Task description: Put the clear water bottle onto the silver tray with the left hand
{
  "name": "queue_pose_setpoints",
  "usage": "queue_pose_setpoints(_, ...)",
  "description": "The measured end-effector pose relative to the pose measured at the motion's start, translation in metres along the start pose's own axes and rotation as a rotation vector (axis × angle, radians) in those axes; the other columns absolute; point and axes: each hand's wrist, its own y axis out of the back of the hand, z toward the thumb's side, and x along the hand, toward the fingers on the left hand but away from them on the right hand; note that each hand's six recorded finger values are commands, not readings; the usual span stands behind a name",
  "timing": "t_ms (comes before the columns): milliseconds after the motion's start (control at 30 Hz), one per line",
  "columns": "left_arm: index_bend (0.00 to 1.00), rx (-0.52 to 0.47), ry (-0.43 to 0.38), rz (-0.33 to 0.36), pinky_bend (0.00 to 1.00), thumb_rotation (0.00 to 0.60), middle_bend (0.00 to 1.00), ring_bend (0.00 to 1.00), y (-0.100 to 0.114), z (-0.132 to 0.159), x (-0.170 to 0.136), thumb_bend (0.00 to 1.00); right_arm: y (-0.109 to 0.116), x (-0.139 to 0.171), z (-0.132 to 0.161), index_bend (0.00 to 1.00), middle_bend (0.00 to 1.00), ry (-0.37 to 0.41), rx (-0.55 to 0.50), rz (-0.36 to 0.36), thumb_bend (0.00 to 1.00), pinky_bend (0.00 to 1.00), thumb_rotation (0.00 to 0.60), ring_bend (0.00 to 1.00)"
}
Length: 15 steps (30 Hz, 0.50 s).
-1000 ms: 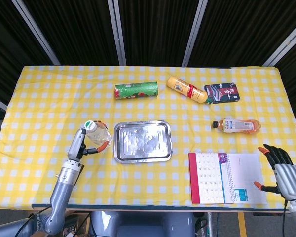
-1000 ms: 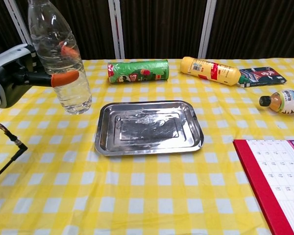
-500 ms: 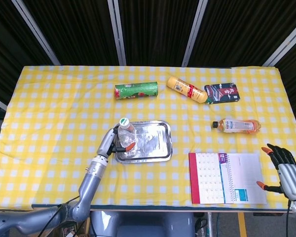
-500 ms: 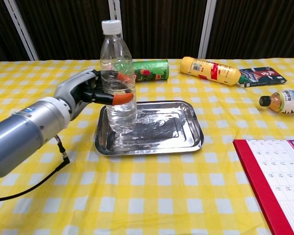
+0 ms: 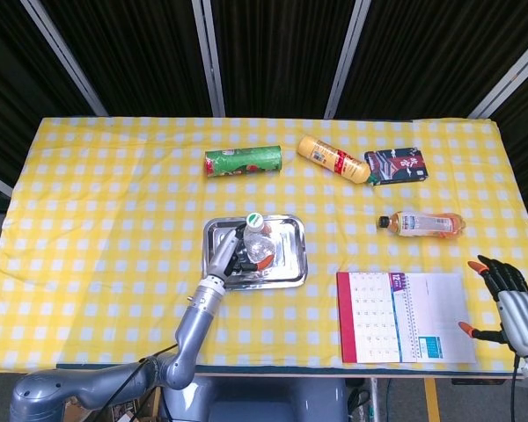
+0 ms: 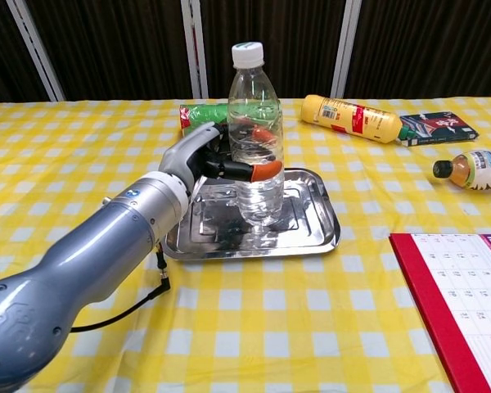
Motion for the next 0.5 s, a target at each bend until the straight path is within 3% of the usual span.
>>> queue_pose_setpoints(167, 0.56, 0.028, -0.017, 0.000, 0.11, 0.600, 0.56, 0.16, -0.003, 0.004, 0.000, 0.43, 0.000, 0.000, -0.002, 0.15, 0.07, -0.003, -0.001, 0.002, 0.16, 0.00, 0.600, 0.00)
queue_pose_setpoints(300, 0.56, 0.045, -0.042, 0.021, 0.11, 0.600, 0.56, 0.16, 0.007, 0.012, -0.004, 0.43, 0.001, 0.001, -0.001, 0.15, 0.07, 0.000, -0.004, 0.000, 0.16, 0.00, 0.600, 0.00)
queue_pose_setpoints(433, 0.56, 0.063, -0.073, 0.076, 0.11, 0.600, 0.56, 0.16, 0.037, 0.023, -0.014, 0.43, 0.002, 0.003, 0.000, 0.15, 0.07, 0.003, -0.005, -0.001, 0.16, 0.00, 0.600, 0.00)
queue_pose_setpoints(500, 0.56, 0.079, -0.085, 0.118, 0.11, 0.600, 0.56, 0.16, 0.064, 0.028, -0.022, 0.43, 0.002, 0.004, 0.001, 0.15, 0.07, 0.006, -0.006, -0.004, 0.16, 0.00, 0.600, 0.00)
